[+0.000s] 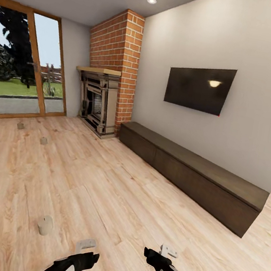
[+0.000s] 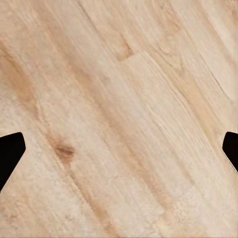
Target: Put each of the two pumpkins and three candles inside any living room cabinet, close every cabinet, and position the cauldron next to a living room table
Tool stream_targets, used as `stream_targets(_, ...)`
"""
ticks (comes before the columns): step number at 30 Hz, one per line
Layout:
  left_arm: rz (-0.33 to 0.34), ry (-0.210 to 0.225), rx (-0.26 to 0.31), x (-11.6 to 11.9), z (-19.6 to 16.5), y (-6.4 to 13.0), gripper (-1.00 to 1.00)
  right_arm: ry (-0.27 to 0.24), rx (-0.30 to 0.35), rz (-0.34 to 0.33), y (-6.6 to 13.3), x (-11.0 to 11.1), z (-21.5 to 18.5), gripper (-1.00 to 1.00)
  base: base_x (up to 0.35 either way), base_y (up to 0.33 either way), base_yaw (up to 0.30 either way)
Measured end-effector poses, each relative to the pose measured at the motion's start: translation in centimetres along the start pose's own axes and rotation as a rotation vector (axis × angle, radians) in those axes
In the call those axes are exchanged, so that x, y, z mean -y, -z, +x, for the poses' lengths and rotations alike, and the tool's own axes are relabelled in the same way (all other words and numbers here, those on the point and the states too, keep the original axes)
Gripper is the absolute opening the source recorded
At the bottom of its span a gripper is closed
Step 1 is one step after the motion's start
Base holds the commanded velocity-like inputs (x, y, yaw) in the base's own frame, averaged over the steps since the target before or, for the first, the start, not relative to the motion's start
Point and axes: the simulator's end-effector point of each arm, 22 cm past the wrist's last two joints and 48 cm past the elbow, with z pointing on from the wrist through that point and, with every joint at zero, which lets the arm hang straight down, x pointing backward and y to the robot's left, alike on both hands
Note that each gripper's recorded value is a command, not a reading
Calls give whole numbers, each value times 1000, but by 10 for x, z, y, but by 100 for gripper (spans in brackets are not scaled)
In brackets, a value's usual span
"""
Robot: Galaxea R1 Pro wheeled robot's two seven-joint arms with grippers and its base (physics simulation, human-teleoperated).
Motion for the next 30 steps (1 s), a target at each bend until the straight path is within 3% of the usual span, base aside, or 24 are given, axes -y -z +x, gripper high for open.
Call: stream_targets(30, 3, -3, 12, 2, -5, 2, 100, -1, 11, -5, 2, -2, -5, 100, 327, -1, -265)
